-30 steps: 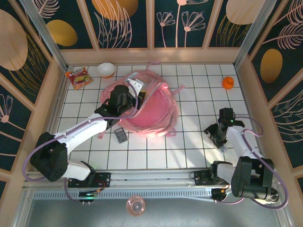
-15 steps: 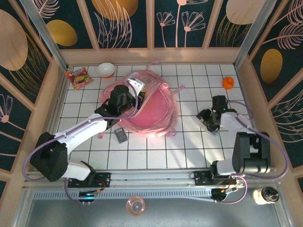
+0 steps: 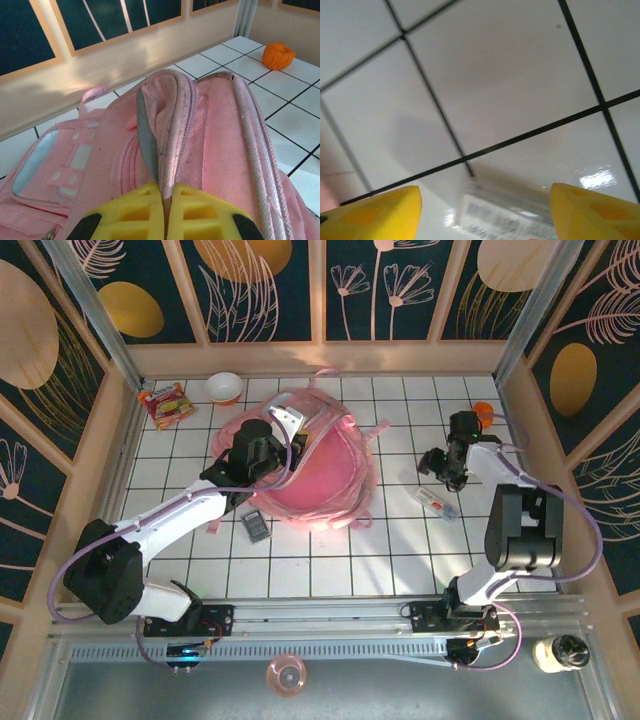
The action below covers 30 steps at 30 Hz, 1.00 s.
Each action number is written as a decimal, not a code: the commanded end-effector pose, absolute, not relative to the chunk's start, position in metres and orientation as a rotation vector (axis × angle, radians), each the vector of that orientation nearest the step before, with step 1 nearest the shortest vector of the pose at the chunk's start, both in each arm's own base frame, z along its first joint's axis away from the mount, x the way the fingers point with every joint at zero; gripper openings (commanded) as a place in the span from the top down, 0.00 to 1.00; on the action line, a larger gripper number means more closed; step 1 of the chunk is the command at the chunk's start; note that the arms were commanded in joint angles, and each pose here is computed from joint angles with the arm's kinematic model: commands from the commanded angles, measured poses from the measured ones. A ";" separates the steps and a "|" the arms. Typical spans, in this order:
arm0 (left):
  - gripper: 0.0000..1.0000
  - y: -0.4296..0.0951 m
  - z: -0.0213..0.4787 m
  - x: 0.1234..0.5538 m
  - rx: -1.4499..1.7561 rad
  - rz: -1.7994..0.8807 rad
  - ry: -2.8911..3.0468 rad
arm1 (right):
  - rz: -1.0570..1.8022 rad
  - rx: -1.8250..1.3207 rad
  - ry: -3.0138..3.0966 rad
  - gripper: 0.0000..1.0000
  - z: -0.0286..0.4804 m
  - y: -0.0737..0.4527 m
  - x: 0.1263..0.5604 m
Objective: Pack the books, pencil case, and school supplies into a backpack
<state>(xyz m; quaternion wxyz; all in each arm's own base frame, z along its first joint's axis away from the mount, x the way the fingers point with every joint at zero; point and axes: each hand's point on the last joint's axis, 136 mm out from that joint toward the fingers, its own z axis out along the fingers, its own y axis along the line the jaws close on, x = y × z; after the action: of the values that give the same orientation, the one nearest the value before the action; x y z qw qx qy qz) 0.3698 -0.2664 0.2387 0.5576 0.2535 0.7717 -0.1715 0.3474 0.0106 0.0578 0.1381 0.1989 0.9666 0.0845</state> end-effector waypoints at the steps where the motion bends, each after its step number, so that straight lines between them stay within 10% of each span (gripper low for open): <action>1: 1.00 -0.267 0.279 0.377 0.558 -0.412 1.694 | 0.261 0.590 2.893 0.31 0.035 -0.010 0.335; 18: 1.00 -0.272 0.273 0.378 0.559 -0.442 1.706 | 0.682 0.717 2.910 0.29 0.034 0.049 0.266; 30: 1.00 -0.270 0.275 0.375 0.555 -0.444 1.702 | 0.264 0.755 2.940 0.31 0.041 0.022 0.281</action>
<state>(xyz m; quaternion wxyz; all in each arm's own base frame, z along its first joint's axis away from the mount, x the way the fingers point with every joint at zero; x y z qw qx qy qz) 0.3698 -0.2681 0.2357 0.5541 0.2556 0.7728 -0.1741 0.2768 0.0328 0.0412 0.0535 0.2219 0.9669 0.1140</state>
